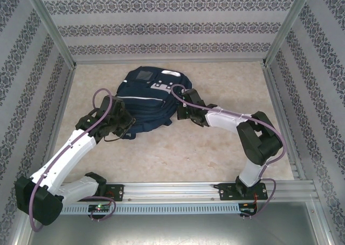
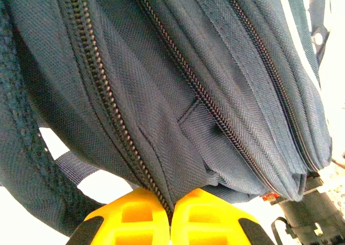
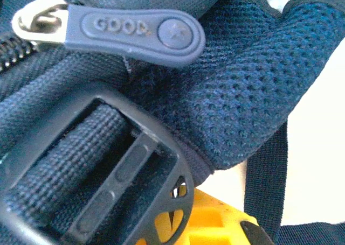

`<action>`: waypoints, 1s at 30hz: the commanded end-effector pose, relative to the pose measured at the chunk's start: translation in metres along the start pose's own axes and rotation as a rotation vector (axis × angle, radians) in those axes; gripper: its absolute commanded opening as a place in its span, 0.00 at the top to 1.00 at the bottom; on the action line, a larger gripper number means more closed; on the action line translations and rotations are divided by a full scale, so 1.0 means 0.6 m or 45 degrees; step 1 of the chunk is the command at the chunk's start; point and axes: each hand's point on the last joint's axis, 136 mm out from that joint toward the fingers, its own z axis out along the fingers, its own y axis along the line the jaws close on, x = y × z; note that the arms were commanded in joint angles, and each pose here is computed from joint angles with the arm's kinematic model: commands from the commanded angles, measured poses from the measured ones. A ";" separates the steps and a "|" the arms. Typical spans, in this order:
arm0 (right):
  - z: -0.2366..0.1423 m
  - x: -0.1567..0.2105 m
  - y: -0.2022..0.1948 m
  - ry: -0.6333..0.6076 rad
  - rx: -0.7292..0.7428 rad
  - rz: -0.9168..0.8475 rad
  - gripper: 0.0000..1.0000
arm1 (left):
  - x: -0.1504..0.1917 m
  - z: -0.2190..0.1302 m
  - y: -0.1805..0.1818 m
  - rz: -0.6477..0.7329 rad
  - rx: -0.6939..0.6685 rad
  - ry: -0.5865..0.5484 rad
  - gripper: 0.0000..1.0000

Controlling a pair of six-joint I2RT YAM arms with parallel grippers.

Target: Pack books, pencil case, and school supplies into a backpack

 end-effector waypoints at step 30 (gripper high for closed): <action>-0.158 -0.060 -0.130 -0.237 0.198 0.274 0.52 | 0.105 0.074 -0.132 0.008 0.254 0.118 1.00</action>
